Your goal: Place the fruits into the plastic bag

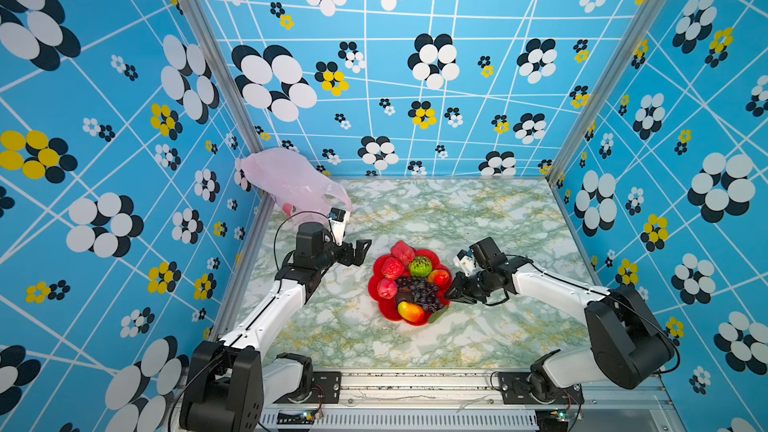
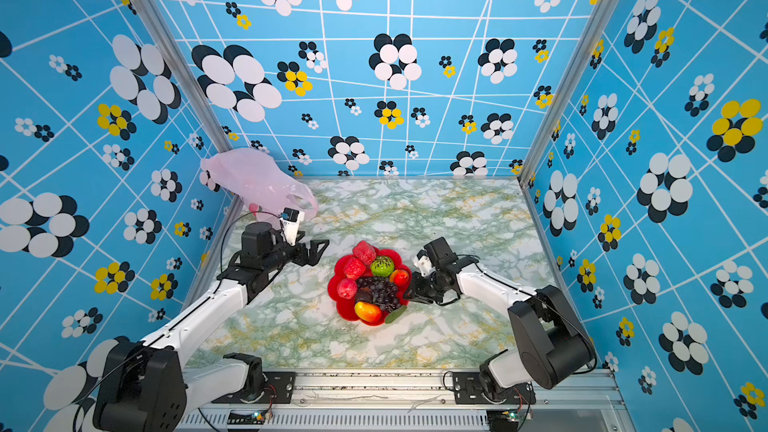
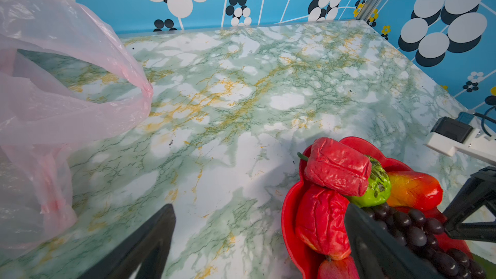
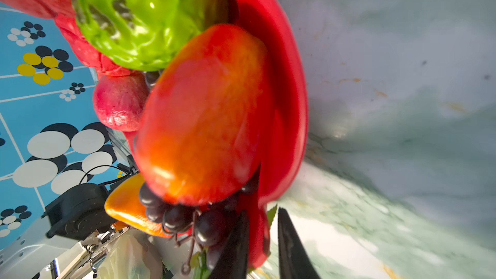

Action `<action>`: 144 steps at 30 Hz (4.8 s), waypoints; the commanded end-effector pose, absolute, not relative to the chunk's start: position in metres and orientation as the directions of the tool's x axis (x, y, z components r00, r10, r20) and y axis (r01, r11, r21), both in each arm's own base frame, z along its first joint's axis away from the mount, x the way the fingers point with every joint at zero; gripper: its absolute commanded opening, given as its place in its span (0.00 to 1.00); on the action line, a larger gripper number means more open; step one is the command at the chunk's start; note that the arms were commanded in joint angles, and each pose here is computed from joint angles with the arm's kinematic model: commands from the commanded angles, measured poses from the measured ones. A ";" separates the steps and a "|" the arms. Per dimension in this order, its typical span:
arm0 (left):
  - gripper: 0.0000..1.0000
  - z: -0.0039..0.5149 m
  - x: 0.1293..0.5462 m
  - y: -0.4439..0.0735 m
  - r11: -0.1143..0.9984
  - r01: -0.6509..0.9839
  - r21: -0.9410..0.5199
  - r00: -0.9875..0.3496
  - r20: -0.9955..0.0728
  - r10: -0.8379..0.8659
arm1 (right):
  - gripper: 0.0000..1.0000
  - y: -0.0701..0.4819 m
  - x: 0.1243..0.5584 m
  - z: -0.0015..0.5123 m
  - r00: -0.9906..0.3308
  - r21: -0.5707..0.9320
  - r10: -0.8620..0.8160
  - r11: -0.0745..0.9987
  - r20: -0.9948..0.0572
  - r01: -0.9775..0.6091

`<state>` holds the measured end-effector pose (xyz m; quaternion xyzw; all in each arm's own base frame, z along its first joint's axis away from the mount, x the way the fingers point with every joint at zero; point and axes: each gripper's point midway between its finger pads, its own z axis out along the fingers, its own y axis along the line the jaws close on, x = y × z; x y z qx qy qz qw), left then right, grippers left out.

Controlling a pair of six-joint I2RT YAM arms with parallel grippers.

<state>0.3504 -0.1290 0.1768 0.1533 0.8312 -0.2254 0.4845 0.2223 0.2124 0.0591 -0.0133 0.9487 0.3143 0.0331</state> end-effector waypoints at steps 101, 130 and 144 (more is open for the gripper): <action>0.98 0.094 0.571 -0.093 0.995 -0.057 -0.081 -0.799 -0.594 -0.094 | 0.68 0.276 0.344 0.243 -0.886 0.664 0.031 0.674 -0.463 -0.324; 0.00 0.190 0.570 -0.131 0.951 0.090 -0.295 -0.744 -0.655 -0.132 | 0.73 0.283 0.349 0.291 -0.869 0.750 0.153 0.589 -0.470 -0.302; 0.00 0.451 0.484 -0.174 0.530 0.368 -0.764 -0.682 -0.609 -0.405 | 0.74 0.258 0.343 0.296 -0.834 0.625 0.096 0.710 -0.543 -0.324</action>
